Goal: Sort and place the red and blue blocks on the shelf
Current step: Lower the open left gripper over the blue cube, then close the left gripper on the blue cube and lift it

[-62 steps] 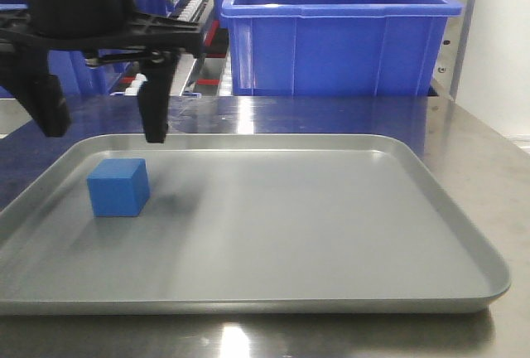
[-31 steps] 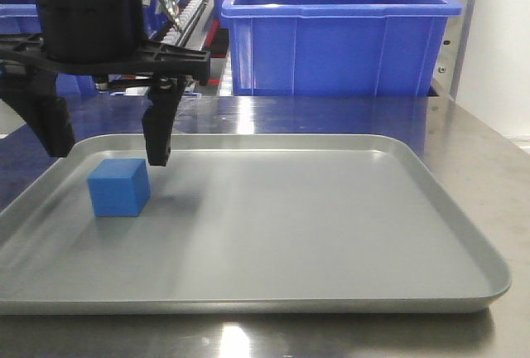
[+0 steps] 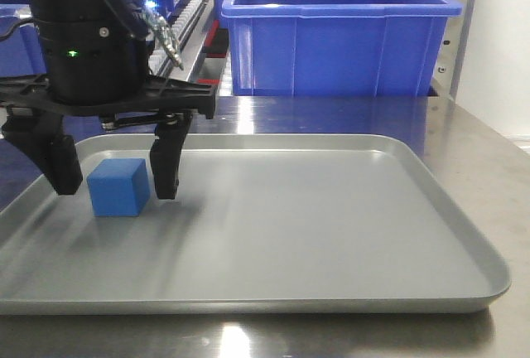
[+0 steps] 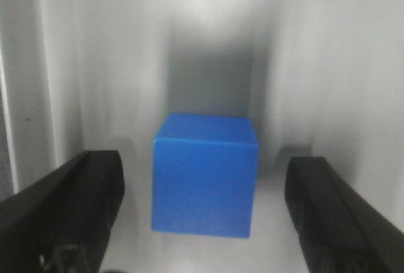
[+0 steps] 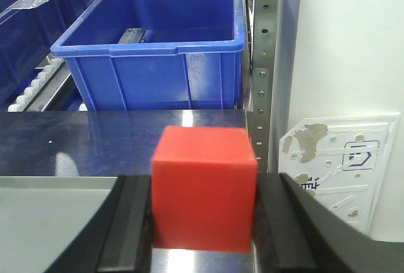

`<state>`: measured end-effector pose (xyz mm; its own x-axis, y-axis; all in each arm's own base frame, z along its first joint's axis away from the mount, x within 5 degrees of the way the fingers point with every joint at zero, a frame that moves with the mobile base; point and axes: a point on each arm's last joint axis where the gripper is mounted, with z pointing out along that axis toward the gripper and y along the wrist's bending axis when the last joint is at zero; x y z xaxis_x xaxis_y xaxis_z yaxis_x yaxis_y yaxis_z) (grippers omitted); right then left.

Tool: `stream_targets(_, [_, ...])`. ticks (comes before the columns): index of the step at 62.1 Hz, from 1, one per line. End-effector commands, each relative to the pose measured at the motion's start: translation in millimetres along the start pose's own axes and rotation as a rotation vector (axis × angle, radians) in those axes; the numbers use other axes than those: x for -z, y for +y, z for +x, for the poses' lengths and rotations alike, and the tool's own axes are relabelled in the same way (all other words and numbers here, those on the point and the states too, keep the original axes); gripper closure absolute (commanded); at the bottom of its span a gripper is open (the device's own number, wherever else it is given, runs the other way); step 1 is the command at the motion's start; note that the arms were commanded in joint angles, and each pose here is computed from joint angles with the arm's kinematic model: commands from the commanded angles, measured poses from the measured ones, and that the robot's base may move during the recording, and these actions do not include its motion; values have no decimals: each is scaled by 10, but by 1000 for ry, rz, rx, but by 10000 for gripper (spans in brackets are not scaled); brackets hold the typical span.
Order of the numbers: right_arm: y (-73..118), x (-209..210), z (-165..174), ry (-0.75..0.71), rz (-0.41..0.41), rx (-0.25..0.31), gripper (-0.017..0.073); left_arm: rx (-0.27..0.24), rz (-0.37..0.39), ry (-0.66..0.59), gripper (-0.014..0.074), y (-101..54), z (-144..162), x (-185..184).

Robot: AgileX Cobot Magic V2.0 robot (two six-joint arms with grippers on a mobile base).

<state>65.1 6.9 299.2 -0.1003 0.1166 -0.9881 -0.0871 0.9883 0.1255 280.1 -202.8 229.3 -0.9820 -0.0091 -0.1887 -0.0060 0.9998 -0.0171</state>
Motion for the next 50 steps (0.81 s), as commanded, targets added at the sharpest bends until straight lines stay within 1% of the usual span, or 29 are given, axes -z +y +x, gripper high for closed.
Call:
stream_targets(1, [11,18,-167,-103,1,17,482,6,60,-74,29,-24,-39,196])
stream_targets(17, [11,18,-167,-103,1,17,482,-6,45,-88,29,-10,-51,196])
stream_targets(32, [11,18,-167,-103,1,17,482,-3,46,-81,30,-12,-46,196])
stream_targets(36, [11,18,-167,-103,1,17,482,-2,47,-80,47,-12,-45,196])
stream_targets(40, [11,18,-167,-103,1,17,482,-2,43,-76,98,-9,-40,195])
stream_targets(43, [11,18,-167,-103,1,17,482,-2,40,-72,162,-6,-37,195])
stream_targets(45, [11,18,-167,-103,1,17,482,1,36,-68,230,-2,-33,195])
stream_targets(46, [11,18,-167,-103,1,17,482,0,37,-68,245,-3,-34,195])
stream_targets(50, [11,18,-167,-103,1,17,482,3,32,-63,394,1,-29,194])
